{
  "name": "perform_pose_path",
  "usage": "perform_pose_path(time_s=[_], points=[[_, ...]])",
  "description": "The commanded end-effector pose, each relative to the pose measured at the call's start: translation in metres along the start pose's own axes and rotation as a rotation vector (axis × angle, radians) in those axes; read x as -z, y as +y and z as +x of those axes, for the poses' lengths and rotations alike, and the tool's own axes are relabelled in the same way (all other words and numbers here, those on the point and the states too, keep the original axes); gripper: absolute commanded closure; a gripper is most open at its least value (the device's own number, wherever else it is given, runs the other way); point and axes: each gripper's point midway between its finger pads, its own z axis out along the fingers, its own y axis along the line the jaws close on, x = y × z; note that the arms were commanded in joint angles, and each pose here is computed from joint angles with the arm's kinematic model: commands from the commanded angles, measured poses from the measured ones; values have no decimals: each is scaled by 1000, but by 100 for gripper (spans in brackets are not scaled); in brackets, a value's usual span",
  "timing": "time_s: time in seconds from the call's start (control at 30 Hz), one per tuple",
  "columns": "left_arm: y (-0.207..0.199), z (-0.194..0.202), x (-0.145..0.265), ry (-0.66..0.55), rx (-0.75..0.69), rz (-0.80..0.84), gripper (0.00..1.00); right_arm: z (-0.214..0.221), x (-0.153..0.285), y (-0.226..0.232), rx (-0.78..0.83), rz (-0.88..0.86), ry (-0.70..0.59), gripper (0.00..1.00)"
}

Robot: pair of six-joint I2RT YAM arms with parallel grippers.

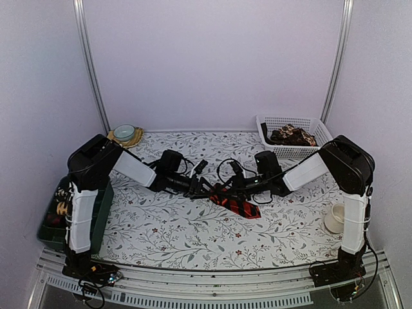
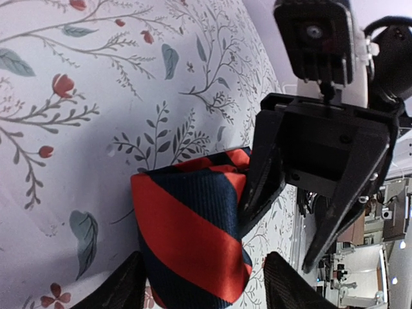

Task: Roll the ties
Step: Roll the tie at the center of the board.

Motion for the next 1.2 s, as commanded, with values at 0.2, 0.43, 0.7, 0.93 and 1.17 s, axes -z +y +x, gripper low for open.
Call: perform_pose_path(time_s=[0.2,0.43,0.7,0.93,1.17], points=[[22,26,-10,42,97,-63,61,30,-3,-58,-139,131,52,58],[15,13,-6,4,90,-75,76,23,0,-51,-117,147,37,55],[4,-2,1,-35,71,-98,76,-2,21,-1,-5,144,-15,38],[-1,-5,6,-48,65,-104,59,-20,54,44,232,236,-68,29],[0,-4,5,-49,69,-88,43,-33,56,18,508,477,-88,13]])
